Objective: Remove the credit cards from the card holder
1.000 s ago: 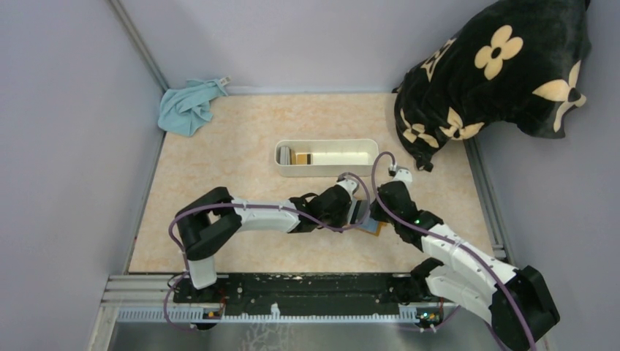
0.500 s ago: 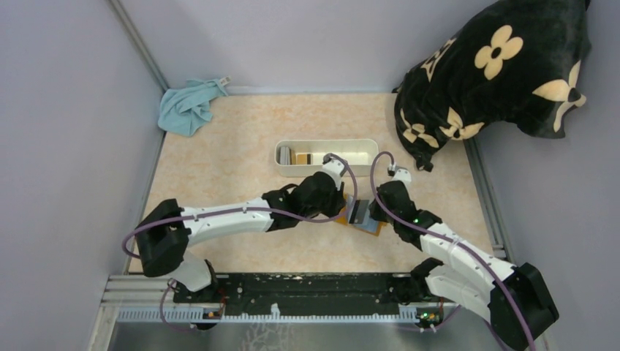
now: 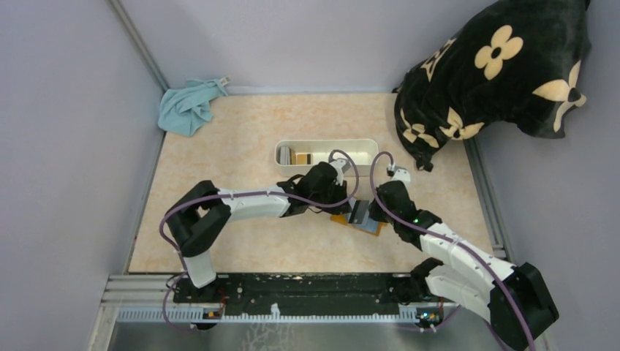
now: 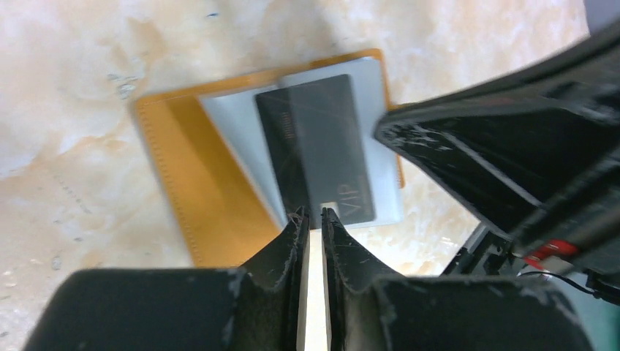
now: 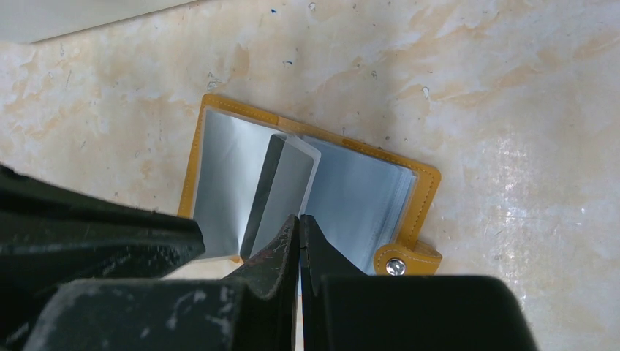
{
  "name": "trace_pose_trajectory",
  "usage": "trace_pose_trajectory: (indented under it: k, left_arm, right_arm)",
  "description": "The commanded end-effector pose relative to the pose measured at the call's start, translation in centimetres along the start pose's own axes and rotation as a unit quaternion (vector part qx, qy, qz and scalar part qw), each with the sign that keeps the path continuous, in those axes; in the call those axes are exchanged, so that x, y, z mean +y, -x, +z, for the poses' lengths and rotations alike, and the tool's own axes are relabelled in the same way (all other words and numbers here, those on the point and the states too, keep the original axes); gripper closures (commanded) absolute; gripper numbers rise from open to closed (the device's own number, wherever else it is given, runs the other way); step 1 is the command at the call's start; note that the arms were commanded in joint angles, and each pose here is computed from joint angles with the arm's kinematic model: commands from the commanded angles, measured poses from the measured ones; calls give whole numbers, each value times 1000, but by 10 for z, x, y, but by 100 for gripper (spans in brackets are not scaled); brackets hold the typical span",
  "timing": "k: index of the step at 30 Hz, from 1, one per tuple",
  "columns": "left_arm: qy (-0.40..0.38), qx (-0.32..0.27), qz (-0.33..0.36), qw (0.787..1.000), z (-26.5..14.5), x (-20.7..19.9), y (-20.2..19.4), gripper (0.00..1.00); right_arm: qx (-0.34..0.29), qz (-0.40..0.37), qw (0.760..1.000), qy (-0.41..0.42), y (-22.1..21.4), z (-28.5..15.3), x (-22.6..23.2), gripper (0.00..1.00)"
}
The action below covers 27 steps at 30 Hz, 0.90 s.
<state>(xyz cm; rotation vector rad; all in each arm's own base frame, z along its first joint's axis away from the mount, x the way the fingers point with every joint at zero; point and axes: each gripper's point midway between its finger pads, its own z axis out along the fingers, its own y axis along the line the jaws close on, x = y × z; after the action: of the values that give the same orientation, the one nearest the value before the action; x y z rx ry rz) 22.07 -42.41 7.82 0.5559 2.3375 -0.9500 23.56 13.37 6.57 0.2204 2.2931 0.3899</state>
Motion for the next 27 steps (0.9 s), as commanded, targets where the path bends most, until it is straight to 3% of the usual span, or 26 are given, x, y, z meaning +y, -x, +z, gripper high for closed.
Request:
trace_pose_trajectory:
  k: [1,3,9,13,17,22,27]
  left_arm:
    - [-18,13,-30,999,4,10,-3,83]
    - [-10,20,-33,999,8,18,-8,83]
    - [-8,39,-43,998,17,28,-23,86]
    - [-4,46,-48,998,21,32,-29,86]
    - [-1,52,-50,997,24,36,-34,86]
    - [5,59,-55,997,25,42,-41,86]
    - [-9,55,-57,997,23,38,-39,85]
  right_arm:
    - [-10,3,1000,8,7,3,3,100]
    - [-9,2,1000,3,5,2,1,100]
    - [-12,0,1000,-18,5,-1,-9,66]
    - [-27,-1,999,-33,12,-6,-14,64]
    - [-37,-2,999,-23,19,-9,-10,72]
    - [-30,-2,1000,-10,17,-4,-3,99]
    - [7,1,1000,-7,-3,8,-3,100]
